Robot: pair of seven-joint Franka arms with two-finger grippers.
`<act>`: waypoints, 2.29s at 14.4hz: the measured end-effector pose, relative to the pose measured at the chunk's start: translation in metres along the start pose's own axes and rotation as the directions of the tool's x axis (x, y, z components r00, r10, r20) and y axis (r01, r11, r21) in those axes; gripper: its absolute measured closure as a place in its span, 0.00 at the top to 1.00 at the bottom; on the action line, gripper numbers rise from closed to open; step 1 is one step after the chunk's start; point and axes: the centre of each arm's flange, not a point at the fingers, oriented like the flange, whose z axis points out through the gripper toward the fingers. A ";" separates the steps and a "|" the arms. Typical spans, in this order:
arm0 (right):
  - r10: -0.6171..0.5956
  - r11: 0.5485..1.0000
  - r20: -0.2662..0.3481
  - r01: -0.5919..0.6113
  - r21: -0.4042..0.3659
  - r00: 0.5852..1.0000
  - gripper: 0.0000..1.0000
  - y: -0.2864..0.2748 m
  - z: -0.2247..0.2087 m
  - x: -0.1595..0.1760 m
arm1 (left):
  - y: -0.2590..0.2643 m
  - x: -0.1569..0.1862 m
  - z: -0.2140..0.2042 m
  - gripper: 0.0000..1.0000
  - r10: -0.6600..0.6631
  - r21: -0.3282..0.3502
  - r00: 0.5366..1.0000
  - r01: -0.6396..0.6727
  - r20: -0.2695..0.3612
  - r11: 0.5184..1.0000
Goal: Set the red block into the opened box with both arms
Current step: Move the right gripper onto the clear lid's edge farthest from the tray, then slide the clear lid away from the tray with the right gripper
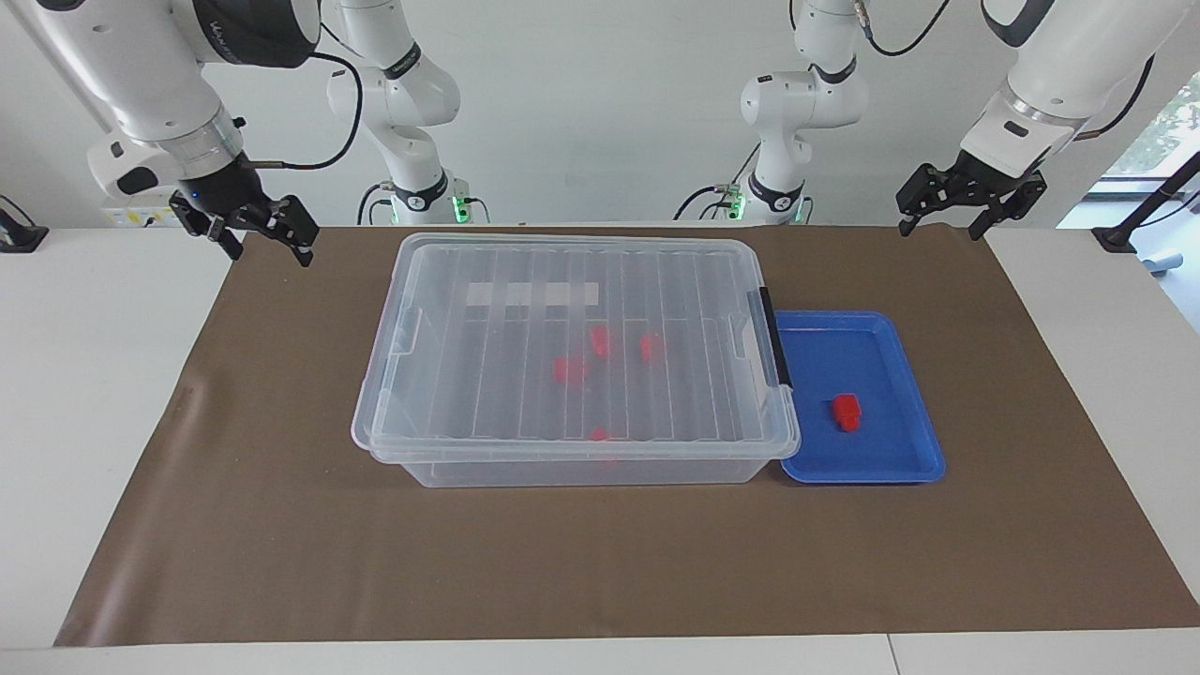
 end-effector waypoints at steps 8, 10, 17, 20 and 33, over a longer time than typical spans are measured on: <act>-0.004 1.000 -0.015 0.004 0.003 1.000 1.00 -0.003 0.001 0.002 | 0.000 0.000 0.000 1.00 0.000 0.000 1.000 0.000 0.000 1.000; -0.016 1.000 -0.044 0.016 0.009 0.999 1.00 -0.018 0.014 0.006 | 0.000 0.000 0.000 1.00 0.000 0.000 1.000 0.000 0.000 1.000; 0.003 1.000 -0.068 -0.002 0.019 0.998 1.00 -0.096 0.097 0.005 | 0.000 0.000 0.000 1.00 0.000 0.000 1.000 0.000 0.000 1.000; 0.005 1.000 -0.064 -0.004 0.017 0.998 1.00 -0.096 0.116 0.010 | 0.000 0.000 0.000 1.00 0.000 0.000 1.000 0.000 0.000 1.000; -0.077 0.997 -0.035 0.078 0.007 0.996 1.00 -0.058 0.160 0.006 | 0.000 0.000 0.000 1.00 0.000 0.000 1.000 0.000 0.000 1.000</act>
